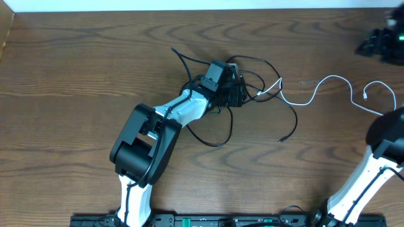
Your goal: Untangle cables
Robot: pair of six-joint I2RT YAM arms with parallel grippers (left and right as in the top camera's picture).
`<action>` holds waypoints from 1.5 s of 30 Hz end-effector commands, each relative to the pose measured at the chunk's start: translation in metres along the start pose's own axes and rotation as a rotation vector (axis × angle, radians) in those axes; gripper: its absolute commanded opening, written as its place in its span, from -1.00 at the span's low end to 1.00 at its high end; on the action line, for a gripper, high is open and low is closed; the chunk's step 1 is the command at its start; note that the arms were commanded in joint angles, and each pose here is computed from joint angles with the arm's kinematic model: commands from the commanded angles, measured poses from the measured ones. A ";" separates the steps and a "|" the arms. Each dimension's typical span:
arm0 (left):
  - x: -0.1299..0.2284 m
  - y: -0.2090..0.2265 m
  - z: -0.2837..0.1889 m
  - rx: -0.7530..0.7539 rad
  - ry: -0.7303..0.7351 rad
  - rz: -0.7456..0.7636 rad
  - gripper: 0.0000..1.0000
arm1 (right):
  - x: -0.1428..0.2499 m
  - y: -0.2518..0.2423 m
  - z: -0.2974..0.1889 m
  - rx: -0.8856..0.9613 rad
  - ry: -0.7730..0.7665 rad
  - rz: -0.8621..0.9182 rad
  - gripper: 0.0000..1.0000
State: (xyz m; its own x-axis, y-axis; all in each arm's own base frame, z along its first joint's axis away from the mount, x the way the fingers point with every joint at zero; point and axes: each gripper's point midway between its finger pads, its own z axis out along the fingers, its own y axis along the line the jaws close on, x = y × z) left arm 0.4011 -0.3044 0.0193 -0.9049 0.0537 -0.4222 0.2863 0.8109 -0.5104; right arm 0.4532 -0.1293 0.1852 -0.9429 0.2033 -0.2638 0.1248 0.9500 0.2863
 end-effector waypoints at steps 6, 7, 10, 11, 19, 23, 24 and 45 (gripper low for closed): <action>-0.018 -0.034 -0.036 0.170 -0.022 0.003 0.04 | 0.010 0.071 0.009 -0.098 0.043 -0.228 0.56; -0.018 -0.035 -0.035 0.160 -0.024 -0.025 0.05 | 0.010 0.072 0.010 -0.093 0.045 -0.229 0.59; -0.021 -0.027 -0.028 0.070 -0.061 -0.160 0.11 | 0.010 0.068 0.011 -0.065 0.047 -0.206 0.61; -0.021 -0.026 -0.027 0.048 -0.073 -0.206 0.11 | 0.009 0.066 0.011 -0.057 0.047 -0.196 0.60; -0.006 -0.035 -0.007 -0.078 -0.137 -0.294 0.04 | 0.008 0.057 0.009 -0.036 0.040 -0.140 0.60; -0.003 -0.023 0.001 -0.149 -0.173 -0.344 0.01 | 0.007 0.057 0.009 -0.036 0.040 -0.124 0.59; -0.004 -0.019 0.003 -0.153 -0.176 -0.360 -0.02 | 0.008 0.057 0.009 -0.037 0.040 -0.125 0.59; -0.008 -0.013 0.032 -0.110 -0.219 -0.364 -0.31 | 0.008 0.056 0.008 -0.036 0.044 -0.103 0.54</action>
State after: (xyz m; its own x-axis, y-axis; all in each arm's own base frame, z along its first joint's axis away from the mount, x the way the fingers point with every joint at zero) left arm 0.4175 -0.3371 0.0269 -0.8422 -0.3679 -0.3943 -0.0653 0.7954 -0.6026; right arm 0.4587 -0.0721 0.1763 -0.9705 0.0772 -0.2286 0.0066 0.9557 0.2943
